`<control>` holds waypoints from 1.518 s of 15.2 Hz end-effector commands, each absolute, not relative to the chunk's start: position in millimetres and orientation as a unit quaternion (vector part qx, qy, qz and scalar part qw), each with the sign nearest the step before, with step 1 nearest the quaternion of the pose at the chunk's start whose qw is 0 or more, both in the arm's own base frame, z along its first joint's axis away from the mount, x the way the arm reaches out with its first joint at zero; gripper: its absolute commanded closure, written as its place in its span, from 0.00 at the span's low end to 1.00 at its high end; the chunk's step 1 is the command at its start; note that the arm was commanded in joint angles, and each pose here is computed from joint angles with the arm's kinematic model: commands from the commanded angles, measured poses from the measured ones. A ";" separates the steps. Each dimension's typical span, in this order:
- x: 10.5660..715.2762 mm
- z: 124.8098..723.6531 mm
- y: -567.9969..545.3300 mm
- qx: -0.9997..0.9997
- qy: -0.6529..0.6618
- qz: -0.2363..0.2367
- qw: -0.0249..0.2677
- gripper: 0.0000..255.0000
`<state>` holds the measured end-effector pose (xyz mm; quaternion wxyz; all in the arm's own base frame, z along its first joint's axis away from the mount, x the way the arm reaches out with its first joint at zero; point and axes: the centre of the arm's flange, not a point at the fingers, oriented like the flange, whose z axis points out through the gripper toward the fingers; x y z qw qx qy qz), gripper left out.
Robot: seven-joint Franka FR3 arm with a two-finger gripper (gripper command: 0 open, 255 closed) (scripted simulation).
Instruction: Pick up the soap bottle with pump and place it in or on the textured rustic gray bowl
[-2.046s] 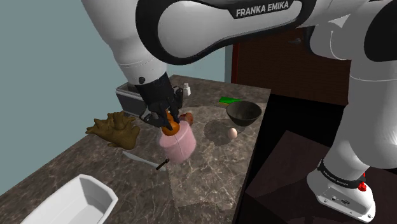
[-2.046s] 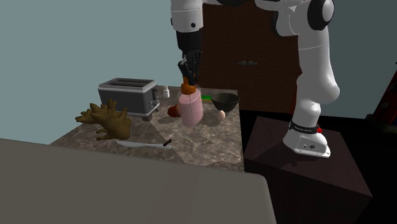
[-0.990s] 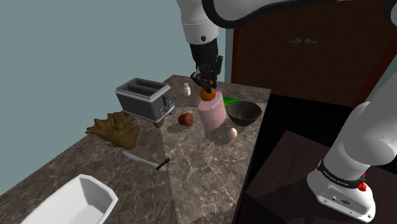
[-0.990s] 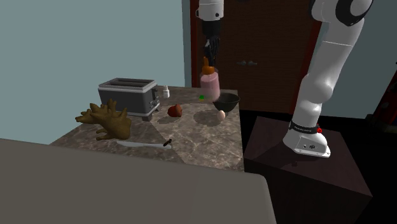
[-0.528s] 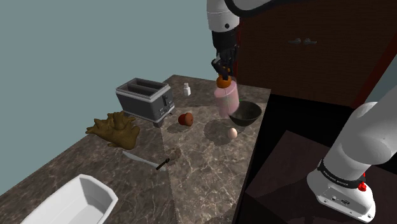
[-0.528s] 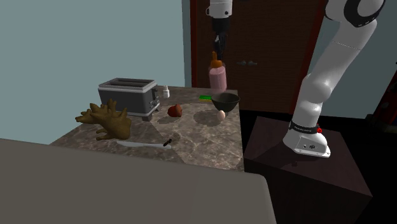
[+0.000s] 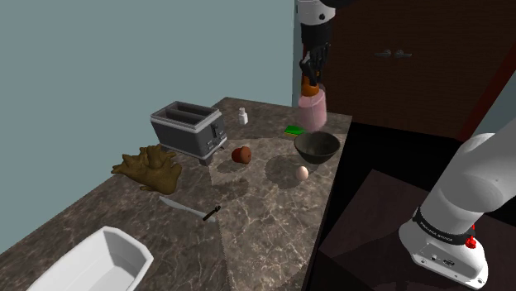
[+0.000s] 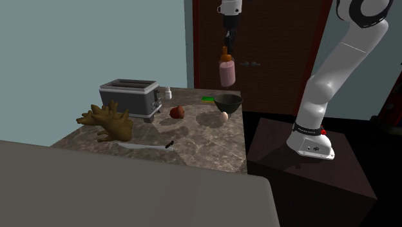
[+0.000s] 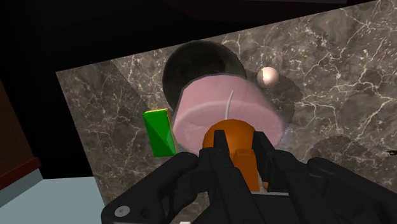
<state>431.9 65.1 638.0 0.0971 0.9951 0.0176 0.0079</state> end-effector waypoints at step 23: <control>429.0 553.8 -18.2 0.995 0.019 0.008 0.097 1.00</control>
